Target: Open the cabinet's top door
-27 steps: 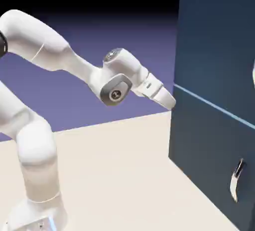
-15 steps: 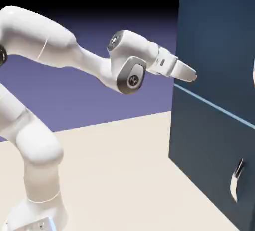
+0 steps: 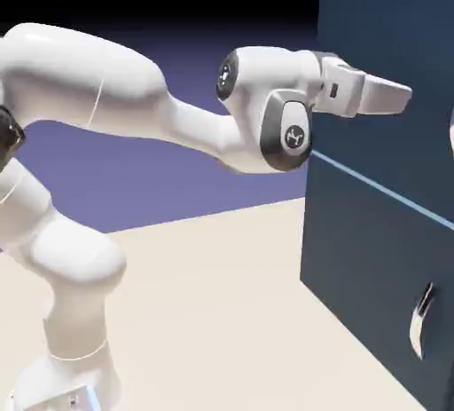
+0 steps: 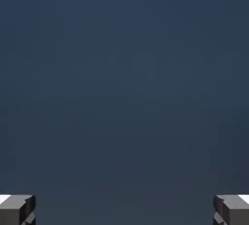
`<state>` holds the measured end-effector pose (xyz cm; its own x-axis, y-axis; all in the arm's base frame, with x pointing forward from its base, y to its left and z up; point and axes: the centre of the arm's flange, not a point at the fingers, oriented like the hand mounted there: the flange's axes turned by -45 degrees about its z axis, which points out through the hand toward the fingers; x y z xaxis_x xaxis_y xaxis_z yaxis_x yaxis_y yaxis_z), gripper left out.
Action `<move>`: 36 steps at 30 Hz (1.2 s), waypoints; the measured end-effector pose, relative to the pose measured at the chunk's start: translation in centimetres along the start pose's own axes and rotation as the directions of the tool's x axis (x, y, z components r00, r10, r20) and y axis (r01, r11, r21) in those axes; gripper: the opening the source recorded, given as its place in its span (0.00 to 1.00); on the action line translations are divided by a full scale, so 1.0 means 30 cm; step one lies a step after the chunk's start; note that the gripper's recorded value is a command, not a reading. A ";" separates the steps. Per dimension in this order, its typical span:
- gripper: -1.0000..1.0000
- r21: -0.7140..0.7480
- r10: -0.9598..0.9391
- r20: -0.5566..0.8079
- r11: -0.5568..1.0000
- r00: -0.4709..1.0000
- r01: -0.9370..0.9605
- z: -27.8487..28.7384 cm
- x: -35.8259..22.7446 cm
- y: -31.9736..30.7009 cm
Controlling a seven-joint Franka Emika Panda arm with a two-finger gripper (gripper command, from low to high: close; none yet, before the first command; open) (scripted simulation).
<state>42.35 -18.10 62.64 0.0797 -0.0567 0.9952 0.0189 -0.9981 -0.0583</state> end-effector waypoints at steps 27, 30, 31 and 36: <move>0.00 -0.027 -0.061 -0.080 0.998 0.995 0.059 0.100 -0.089 0.295; 0.00 -0.053 -0.059 -0.079 0.997 0.995 0.055 0.061 -0.092 0.282; 0.00 -0.061 -0.059 -0.079 0.997 0.995 0.054 0.050 -0.093 0.277; 0.00 -0.098 -0.060 -0.079 0.994 0.995 0.052 -0.002 -0.099 0.255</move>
<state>42.19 -25.56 59.26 -0.0010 0.0017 1.0000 -0.0748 -0.9972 0.0016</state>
